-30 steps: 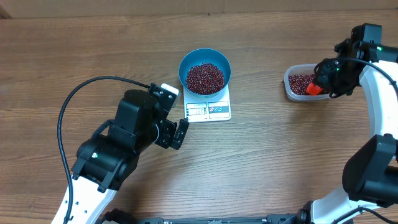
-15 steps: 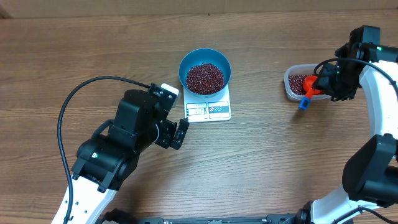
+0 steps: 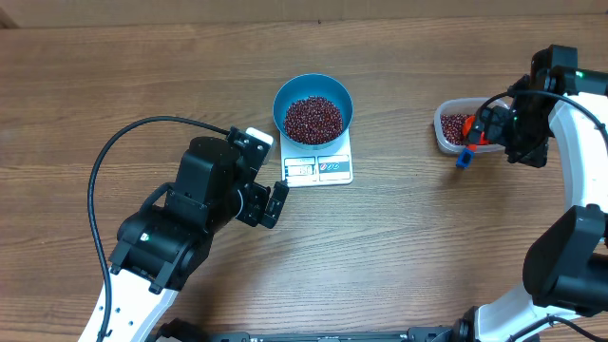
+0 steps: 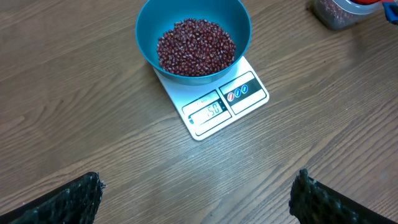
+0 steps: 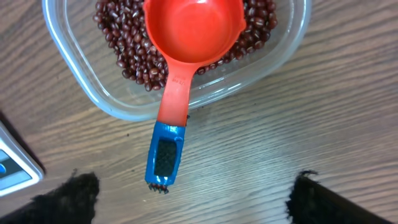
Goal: Scoop item into bowl and weigh 150g on scale
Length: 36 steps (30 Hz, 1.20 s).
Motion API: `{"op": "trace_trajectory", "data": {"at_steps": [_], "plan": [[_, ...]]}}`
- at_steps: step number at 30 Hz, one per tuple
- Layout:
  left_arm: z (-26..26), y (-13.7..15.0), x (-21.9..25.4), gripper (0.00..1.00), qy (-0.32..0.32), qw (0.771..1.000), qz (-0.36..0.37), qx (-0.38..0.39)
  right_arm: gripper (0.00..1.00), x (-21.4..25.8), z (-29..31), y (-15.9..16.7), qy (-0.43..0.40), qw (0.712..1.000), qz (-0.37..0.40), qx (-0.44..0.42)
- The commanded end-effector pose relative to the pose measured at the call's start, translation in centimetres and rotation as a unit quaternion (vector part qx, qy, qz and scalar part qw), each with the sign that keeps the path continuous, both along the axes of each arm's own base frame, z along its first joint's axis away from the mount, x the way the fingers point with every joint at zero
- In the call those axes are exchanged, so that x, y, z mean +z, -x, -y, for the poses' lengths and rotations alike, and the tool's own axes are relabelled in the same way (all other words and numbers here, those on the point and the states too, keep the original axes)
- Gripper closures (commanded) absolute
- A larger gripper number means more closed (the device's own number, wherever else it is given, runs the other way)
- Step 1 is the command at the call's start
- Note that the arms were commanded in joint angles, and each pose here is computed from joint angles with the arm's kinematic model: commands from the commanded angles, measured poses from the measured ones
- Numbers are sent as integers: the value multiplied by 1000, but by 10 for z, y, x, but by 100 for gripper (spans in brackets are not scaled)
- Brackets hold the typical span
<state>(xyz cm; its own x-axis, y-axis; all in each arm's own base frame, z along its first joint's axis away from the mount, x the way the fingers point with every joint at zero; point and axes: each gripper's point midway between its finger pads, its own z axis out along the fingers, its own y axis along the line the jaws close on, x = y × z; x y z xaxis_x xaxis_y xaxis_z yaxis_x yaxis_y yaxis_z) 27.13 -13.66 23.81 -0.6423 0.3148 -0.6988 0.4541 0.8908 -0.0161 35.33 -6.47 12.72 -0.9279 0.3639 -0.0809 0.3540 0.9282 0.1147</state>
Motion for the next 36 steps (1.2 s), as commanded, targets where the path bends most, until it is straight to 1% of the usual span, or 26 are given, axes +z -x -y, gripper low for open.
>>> {"op": "trace_trajectory", "data": {"at_steps": [1,7,13,18,36], "plan": [[1,0,-2,0,-2,1000,-3,1,0,18,1,-1,11,999,31,1],[1,0,-2,0,-2,1000,-3,1,0,65,0,6,27,995,100,1],[1,0,-2,0,-2,1000,-3,1,0,98,-3,16,38,989,146,1],[1,0,-2,0,-2,1000,-3,1,0,96,-10,32,20,992,122,-4],[1,0,-2,0,-2,1000,-3,1,0,96,-12,31,14,992,123,-3]]}}
